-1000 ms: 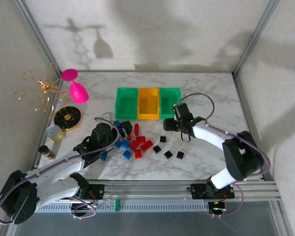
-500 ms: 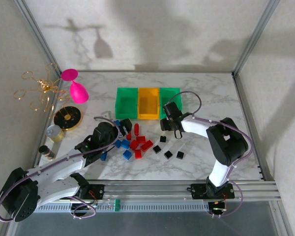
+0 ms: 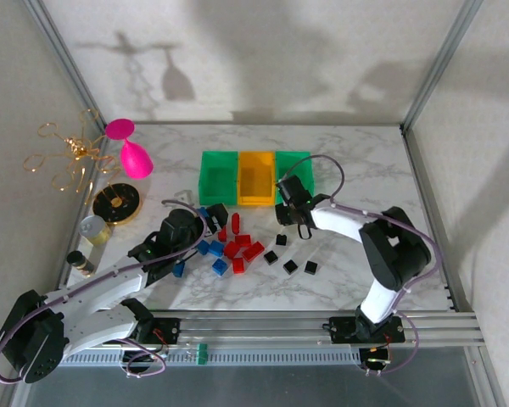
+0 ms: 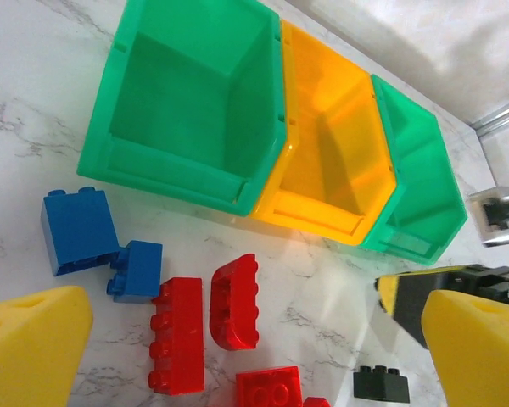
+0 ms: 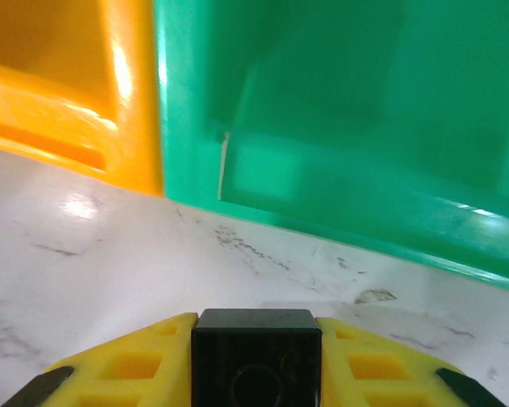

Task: Sort the legos into containers by color
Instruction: Pick up the lego from the center of the table, then place the lego in the container.

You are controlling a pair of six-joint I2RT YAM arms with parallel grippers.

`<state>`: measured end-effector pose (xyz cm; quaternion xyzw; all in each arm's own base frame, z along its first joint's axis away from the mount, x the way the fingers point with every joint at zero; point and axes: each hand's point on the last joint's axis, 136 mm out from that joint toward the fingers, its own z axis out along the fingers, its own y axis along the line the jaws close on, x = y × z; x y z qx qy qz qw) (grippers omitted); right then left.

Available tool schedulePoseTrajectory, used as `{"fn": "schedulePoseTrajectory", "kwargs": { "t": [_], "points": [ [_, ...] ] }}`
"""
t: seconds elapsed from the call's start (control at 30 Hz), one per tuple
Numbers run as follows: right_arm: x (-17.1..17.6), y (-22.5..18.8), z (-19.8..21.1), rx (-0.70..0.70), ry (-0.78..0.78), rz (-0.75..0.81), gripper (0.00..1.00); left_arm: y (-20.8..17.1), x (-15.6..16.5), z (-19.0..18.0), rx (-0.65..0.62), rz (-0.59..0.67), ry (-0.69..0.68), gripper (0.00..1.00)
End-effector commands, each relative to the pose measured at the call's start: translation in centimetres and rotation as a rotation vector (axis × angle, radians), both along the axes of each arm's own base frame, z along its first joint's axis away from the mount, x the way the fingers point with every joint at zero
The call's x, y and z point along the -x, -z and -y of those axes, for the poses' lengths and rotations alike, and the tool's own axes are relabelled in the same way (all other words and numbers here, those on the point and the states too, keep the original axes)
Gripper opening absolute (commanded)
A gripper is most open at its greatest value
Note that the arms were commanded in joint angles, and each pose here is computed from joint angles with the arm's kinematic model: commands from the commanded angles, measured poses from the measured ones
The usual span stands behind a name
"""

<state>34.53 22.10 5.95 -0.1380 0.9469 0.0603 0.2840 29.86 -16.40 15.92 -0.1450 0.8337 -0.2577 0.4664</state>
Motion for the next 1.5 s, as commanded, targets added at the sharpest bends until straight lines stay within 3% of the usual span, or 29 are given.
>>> {"fn": "schedulePoseTrajectory", "kwargs": {
  "t": [0.0,0.27,0.63,0.83,1.07,1.23,1.47],
  "points": [
    [0.2,-3.7,0.0,-0.051,0.011,0.065,0.26,-2.1,-0.2,0.9,0.012,0.032,0.031,1.0],
    [-4.3,-7.4,1.3,-0.013,0.1,0.153,0.27,-3.0,-1.9,2.7,0.024,0.033,0.055,1.0],
    [-11.8,-6.4,3.2,0.071,0.226,0.224,0.28,-3.2,-4.7,4.0,0.006,0.031,0.024,0.99],
    [-13.3,-6.0,3.5,0.089,0.232,0.227,0.43,-3.6,-5.4,4.4,-0.01,0.033,0.026,1.0],
    [-11.8,-8.5,2.8,0.016,0.193,0.241,0.51,-4.8,-4.9,4.1,0.002,0.05,0.033,1.0],
    [-7.8,-9.3,1.7,-0.084,0.137,0.199,0.56,-5.2,-3.5,4.1,0.036,0.039,0.068,0.99],
    [-1.8,-7.0,1.5,-0.131,0.155,0.092,0.67,-4.1,-1.0,3.1,0.032,0.001,0.1,1.0]
  ]
}}
